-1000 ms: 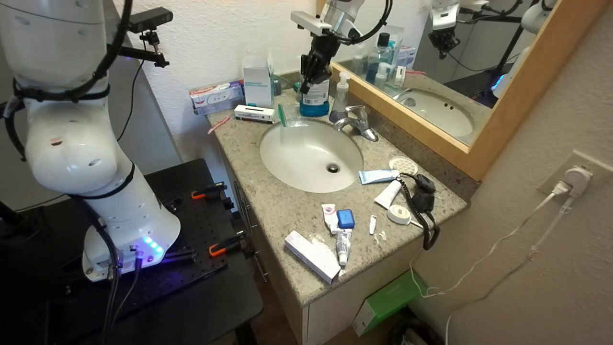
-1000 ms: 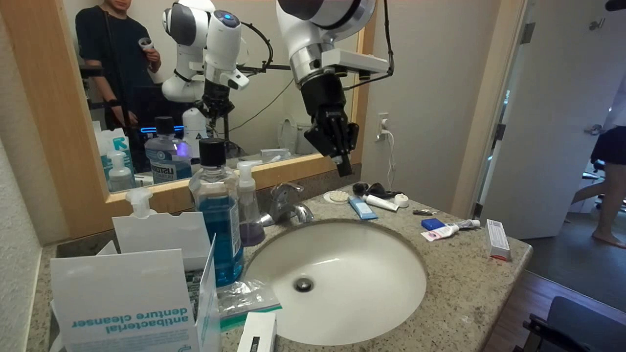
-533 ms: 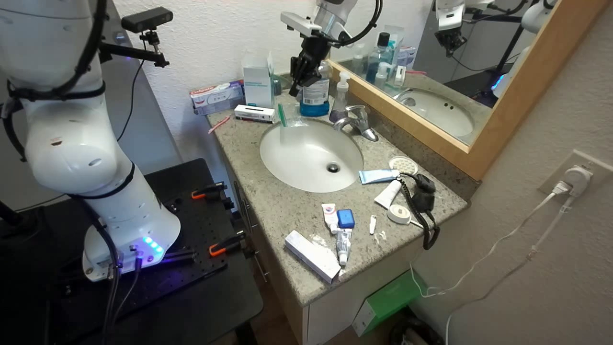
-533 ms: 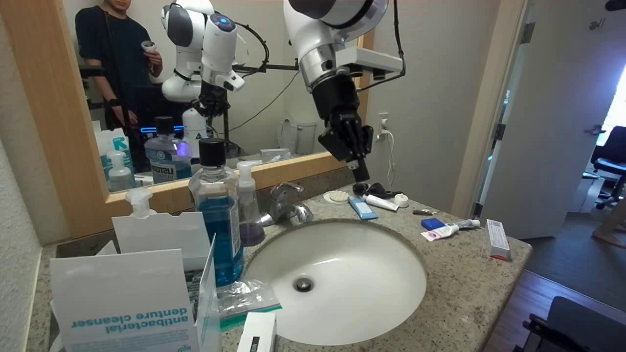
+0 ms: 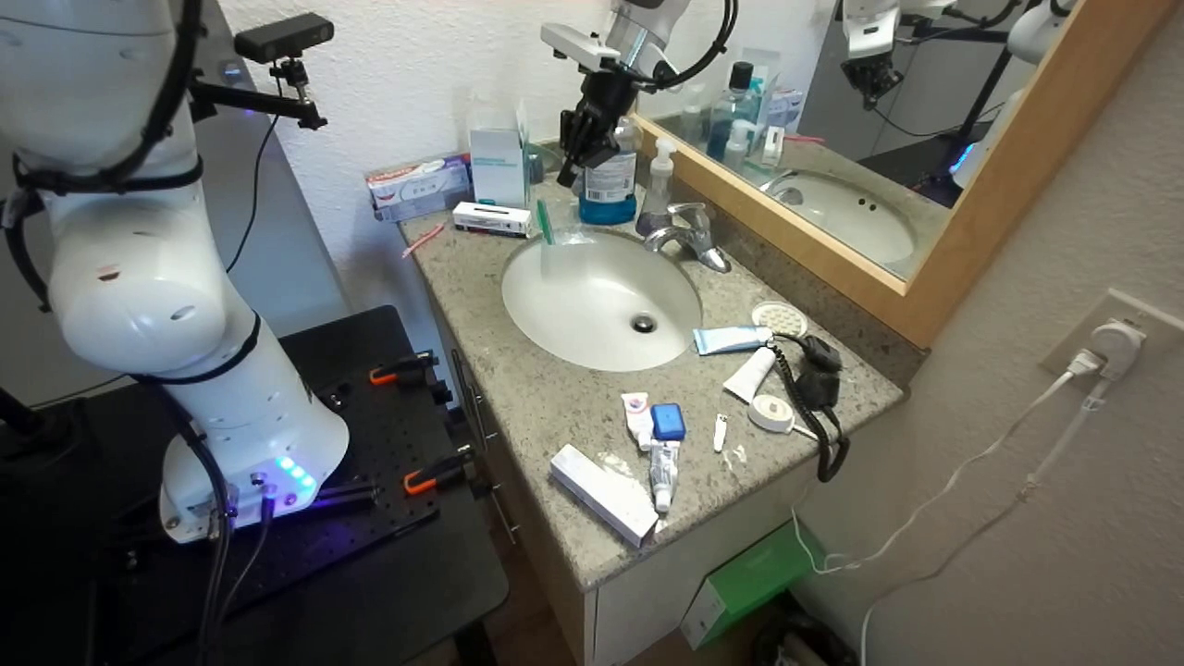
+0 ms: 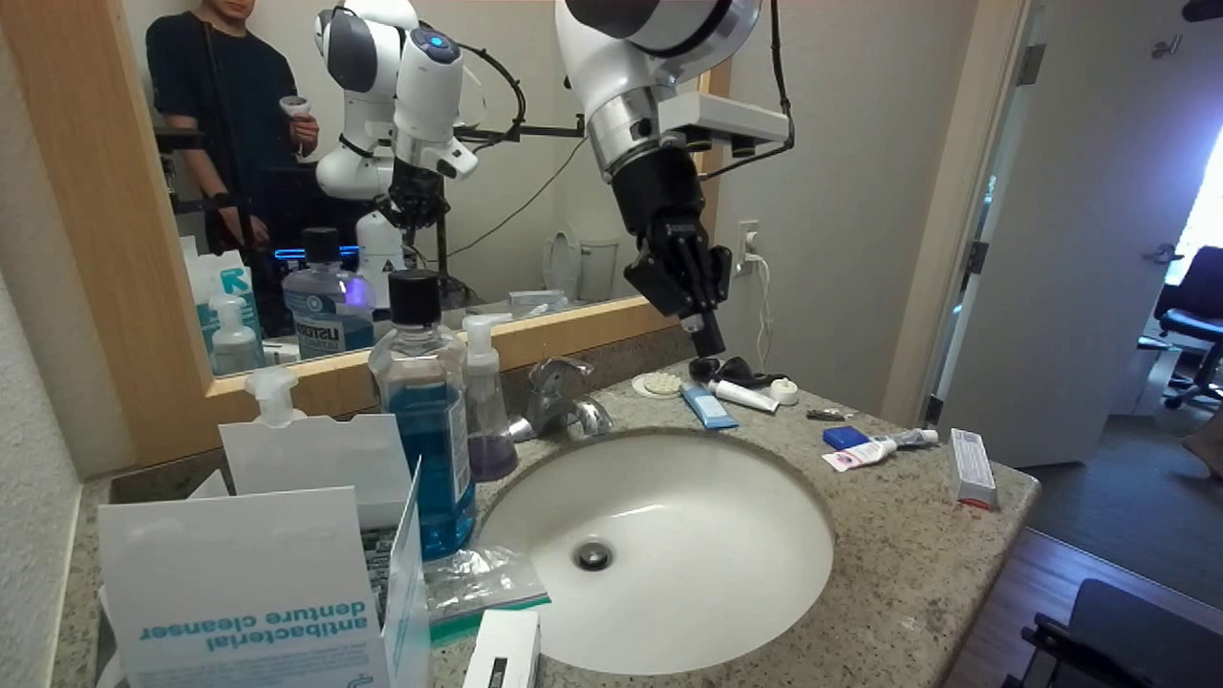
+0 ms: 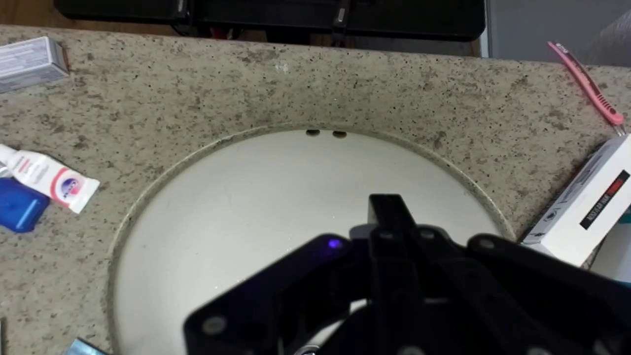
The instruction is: Push the faucet handle downwards
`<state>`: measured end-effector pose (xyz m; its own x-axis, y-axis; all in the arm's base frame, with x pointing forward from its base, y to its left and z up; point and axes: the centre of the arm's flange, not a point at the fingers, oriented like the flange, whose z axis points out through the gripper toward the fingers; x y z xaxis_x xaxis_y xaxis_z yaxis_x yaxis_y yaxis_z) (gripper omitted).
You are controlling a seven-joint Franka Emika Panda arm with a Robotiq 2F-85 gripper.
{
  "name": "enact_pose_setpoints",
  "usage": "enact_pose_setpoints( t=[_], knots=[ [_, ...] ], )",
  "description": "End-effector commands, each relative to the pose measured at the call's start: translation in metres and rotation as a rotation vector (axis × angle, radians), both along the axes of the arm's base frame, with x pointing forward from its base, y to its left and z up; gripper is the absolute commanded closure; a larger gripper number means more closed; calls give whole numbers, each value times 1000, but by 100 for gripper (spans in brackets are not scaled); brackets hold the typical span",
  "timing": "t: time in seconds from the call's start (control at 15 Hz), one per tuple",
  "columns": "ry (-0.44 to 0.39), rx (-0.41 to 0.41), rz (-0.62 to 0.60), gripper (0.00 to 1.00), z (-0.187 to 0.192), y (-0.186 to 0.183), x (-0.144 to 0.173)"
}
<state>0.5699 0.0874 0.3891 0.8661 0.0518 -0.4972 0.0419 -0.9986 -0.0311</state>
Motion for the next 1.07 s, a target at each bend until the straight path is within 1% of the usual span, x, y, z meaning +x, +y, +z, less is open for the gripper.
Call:
enact_pose_setpoints(
  t=[0.0, 0.4, 0.8, 1.0],
  knots=[
    [-6, -5, -10, 100, -4, -2, -4],
    [-38, -26, -42, 100, -16, 3, -22],
    [-44, -42, -95, 100, -35, 5, -45],
    [-62, -65, -89, 100, -39, 6, -56]
  ],
)
